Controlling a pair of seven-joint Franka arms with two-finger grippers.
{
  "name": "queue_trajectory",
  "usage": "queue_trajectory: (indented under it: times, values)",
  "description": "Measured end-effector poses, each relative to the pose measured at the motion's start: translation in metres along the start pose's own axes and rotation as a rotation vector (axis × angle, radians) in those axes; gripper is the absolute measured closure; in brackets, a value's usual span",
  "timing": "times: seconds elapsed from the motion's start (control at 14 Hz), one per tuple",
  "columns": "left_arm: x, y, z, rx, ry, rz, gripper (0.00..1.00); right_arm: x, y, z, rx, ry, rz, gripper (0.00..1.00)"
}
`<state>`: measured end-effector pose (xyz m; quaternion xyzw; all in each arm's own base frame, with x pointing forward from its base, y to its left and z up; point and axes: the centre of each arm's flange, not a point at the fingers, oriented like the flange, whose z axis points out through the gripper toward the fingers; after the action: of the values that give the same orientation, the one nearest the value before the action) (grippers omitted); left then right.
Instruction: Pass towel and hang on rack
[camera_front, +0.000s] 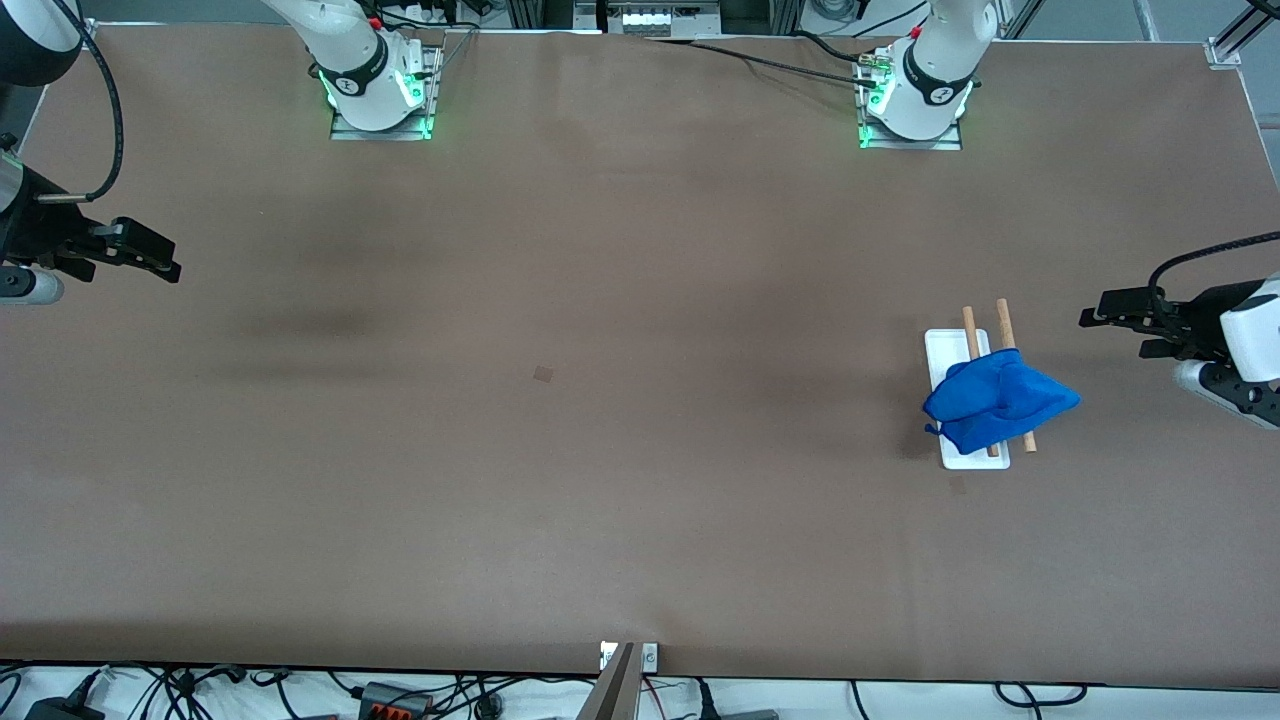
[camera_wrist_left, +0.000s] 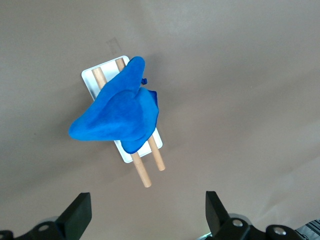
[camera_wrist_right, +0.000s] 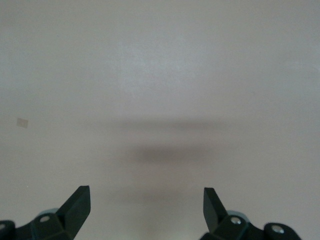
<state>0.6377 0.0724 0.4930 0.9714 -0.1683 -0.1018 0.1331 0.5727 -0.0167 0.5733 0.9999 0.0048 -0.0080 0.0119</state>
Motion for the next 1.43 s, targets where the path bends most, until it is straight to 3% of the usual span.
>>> queue_trajectory:
  times: [0.57,0.71,1.07,1.43]
  values:
    - [0.009,0.021,-0.01,0.04,0.008,-0.033,0.0,0.0,0.0,0.0,0.0,0.001,-0.002,0.0]
    - [0.005,0.03,-0.019,0.085,0.015,-0.058,0.0,0.0,-0.001,-0.001,0.0,0.002,-0.002,0.0]
    - [-0.011,0.101,-0.02,0.291,0.043,-0.172,0.0,0.0,-0.001,-0.001,0.0,0.003,-0.003,0.0]
    - [-0.039,0.104,-0.007,0.331,0.113,-0.233,0.0,0.0,-0.002,-0.001,0.0,0.006,-0.005,0.0]
